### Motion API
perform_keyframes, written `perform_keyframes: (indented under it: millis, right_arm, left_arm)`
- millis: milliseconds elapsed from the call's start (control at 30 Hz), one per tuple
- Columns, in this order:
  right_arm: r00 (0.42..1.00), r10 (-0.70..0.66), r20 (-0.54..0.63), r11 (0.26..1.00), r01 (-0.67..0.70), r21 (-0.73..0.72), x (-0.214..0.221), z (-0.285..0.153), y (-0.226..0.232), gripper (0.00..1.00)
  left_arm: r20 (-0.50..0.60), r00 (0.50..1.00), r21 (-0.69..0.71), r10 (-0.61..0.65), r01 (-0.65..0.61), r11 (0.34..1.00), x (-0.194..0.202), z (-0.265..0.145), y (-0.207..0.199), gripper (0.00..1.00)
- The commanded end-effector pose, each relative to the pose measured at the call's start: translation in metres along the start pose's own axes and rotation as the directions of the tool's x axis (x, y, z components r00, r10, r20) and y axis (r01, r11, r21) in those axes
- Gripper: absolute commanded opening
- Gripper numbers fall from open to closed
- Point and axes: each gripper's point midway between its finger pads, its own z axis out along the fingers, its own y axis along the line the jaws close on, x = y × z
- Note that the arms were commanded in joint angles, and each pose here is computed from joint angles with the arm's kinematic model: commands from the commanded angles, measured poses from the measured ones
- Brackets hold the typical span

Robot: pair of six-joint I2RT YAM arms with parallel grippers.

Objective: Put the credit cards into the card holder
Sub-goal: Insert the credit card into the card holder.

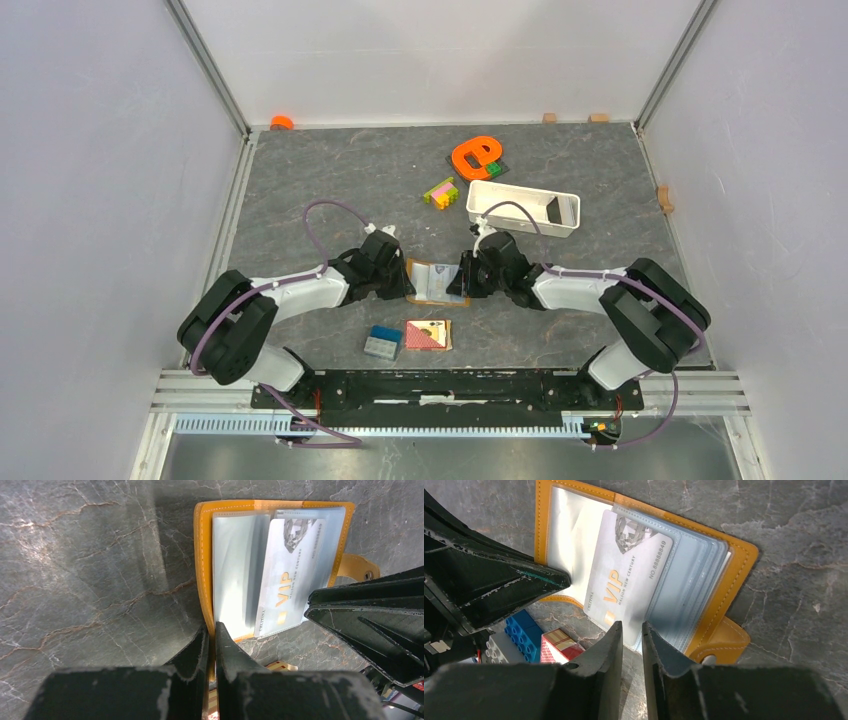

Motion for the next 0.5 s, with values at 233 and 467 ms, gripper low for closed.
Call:
perform_keyframes:
  millis: [233, 467]
  right_arm:
    - [0.99, 0.129, 0.053, 0.985, -0.134, 0.107, 0.019, -0.006, -0.038, 0.28]
    - [0.984, 0.176, 0.01, 0.984, -0.175, -0.016, 0.025, 0.004, -0.018, 0.29]
  left_arm:
    - [-0.016, 0.999, -0.042, -0.04, 0.039, 0.998, 0.008, 0.001, 0.011, 0.02]
    - [-0.024, 0.999, 0.008, -0.028, 0.028, 1.0, 0.009, 0.003, 0.003, 0.02]
